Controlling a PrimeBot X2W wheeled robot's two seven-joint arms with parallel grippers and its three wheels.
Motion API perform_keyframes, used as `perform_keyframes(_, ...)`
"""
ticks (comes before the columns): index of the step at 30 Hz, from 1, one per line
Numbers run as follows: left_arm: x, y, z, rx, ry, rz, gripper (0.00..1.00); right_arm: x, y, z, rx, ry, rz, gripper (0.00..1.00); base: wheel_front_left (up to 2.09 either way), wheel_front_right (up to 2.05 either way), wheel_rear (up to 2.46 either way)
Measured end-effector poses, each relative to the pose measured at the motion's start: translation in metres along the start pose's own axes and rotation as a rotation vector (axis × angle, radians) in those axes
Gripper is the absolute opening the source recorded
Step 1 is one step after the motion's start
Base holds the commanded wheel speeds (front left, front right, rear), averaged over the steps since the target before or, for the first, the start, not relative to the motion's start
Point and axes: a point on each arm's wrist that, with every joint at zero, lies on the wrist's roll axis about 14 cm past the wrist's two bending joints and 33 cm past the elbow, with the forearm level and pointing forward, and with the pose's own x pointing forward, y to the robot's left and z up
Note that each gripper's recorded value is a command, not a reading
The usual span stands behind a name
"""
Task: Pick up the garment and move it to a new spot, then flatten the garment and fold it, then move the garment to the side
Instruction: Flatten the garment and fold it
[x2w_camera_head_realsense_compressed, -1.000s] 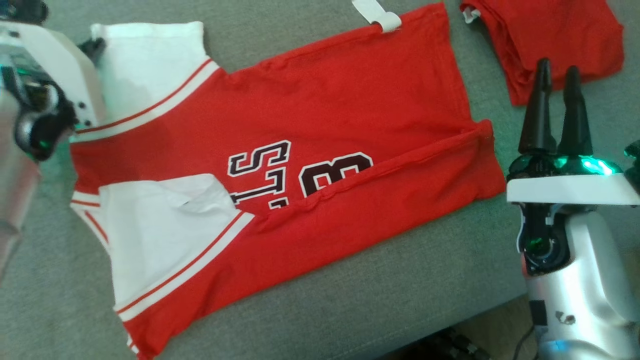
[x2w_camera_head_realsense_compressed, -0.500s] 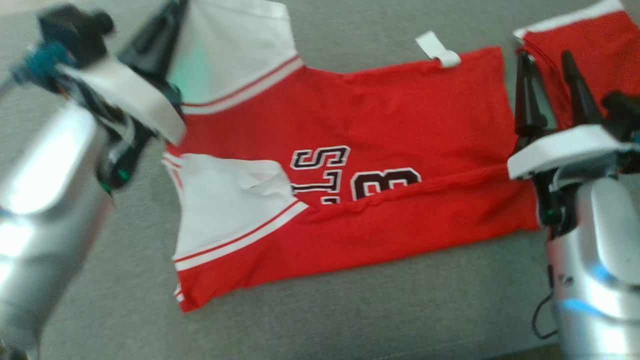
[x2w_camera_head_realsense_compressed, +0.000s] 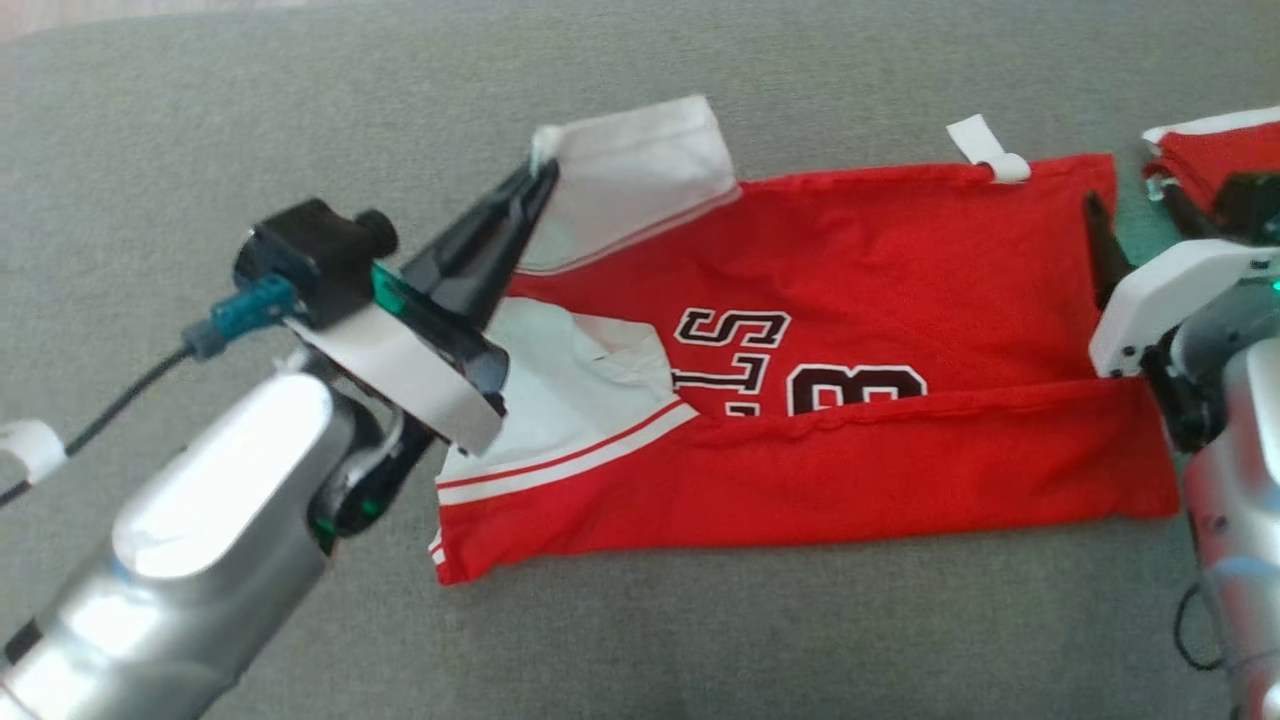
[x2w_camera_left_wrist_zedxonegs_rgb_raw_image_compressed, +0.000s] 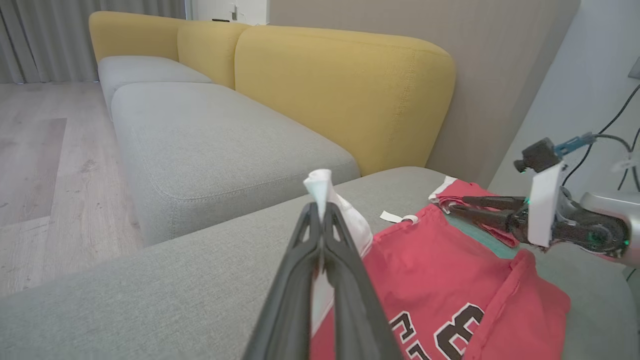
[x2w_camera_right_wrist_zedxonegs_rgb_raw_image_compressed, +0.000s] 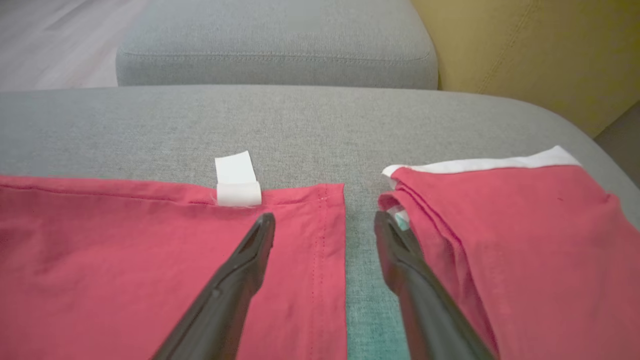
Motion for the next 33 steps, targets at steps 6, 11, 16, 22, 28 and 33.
perform_keyframes(6,-0.005,-0.008,-0.011,-0.017,0.034,-0.019,0.00,0.018,-0.007,-0.012,-0.027,0.082,-0.015,1.00,0.00,0.00,0.00)
perform_keyframes(11,-0.006,-0.011,-0.025,-0.013,0.069,-0.033,0.00,0.033,-0.019,-0.021,-0.034,0.145,-0.044,1.00,0.00,0.00,0.00)
perform_keyframes(16,-0.006,-0.008,-0.035,-0.037,0.085,-0.033,0.00,0.048,-0.019,-0.027,-0.055,0.187,-0.043,1.00,0.00,0.00,0.00)
perform_keyframes(22,-0.001,-0.004,-0.039,-0.048,0.089,-0.033,0.00,0.065,-0.017,-0.024,-0.070,0.193,-0.036,1.00,0.00,0.00,0.00)
perform_keyframes(28,0.000,0.002,-0.045,-0.047,0.106,-0.018,0.00,0.067,-0.012,-0.023,-0.102,0.201,-0.017,0.00,0.00,0.00,0.00)
perform_keyframes(33,0.001,0.010,-0.047,-0.034,0.118,0.022,0.00,0.061,-0.008,-0.016,-0.075,0.153,-0.002,0.00,0.00,0.00,0.00)
